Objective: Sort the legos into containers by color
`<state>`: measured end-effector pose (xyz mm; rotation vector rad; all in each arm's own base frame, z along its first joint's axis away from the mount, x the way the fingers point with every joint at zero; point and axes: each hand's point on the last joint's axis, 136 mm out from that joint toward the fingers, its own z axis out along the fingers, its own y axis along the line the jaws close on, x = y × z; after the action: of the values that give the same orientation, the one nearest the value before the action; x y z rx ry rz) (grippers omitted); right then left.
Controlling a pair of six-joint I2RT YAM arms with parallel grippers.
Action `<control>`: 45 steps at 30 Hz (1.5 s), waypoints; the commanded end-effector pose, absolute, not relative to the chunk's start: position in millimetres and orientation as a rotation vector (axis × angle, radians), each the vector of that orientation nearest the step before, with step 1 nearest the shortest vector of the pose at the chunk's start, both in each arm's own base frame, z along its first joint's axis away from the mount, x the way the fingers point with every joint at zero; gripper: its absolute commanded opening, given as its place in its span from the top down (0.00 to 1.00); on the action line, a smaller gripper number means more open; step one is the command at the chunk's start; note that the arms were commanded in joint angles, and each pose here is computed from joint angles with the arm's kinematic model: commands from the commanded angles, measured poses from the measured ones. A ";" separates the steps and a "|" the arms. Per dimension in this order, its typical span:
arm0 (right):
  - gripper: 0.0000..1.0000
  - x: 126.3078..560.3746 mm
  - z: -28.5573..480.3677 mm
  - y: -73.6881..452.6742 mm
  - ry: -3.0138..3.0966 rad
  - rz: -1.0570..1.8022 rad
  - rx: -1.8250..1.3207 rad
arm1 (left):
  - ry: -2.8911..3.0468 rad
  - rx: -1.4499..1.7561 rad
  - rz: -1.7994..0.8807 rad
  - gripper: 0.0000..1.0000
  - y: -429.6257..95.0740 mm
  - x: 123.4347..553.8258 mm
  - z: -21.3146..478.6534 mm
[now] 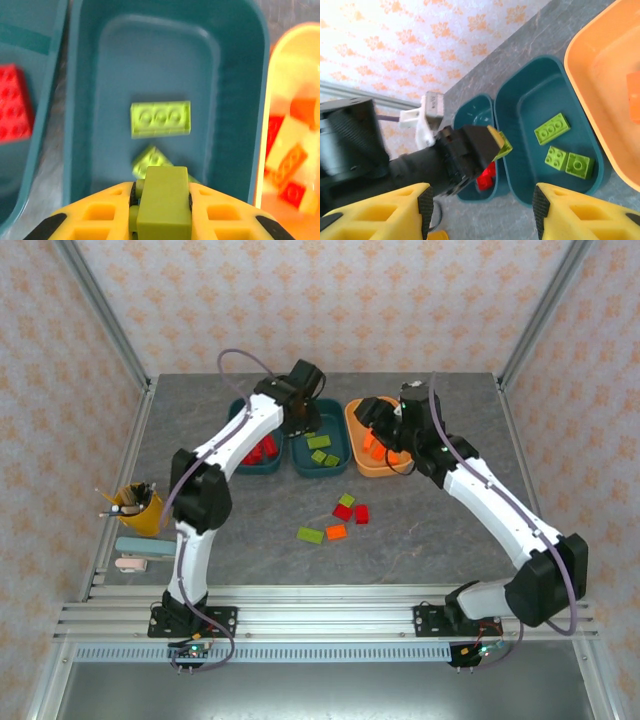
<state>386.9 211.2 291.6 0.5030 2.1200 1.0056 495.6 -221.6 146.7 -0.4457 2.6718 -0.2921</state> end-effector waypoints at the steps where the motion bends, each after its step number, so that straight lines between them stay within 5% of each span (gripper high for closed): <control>1: 0.43 398.2 326.1 207.1 2.018 1.034 0.506 | 2.651 -0.384 -0.204 0.74 -216.7 522.1 138.3; 8: 0.43 384.1 313.7 195.5 2.062 0.988 0.512 | 2.610 -0.431 -0.229 0.72 -218.3 567.2 95.3; 13: 0.42 371.1 295.5 189.0 2.113 0.952 0.520 | 2.656 -0.438 -0.291 0.59 -226.9 564.2 79.4; 22: 0.42 346.9 278.9 178.8 2.263 0.783 0.347 | 2.581 -0.394 -0.323 0.35 -225.9 541.6 163.1; 33: 0.42 288.9 266.2 168.2 2.361 0.596 0.043 | 2.537 -0.444 -0.374 0.30 -198.2 435.0 232.8; 45: 0.42 228.2 214.1 222.8 2.504 0.457 -0.328 | 2.586 -0.530 -0.322 0.27 -153.5 272.1 193.7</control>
<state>238.5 227.1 240.0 -0.2939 2.4347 0.5734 290.3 -168.9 196.9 -0.4411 2.6305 -0.3592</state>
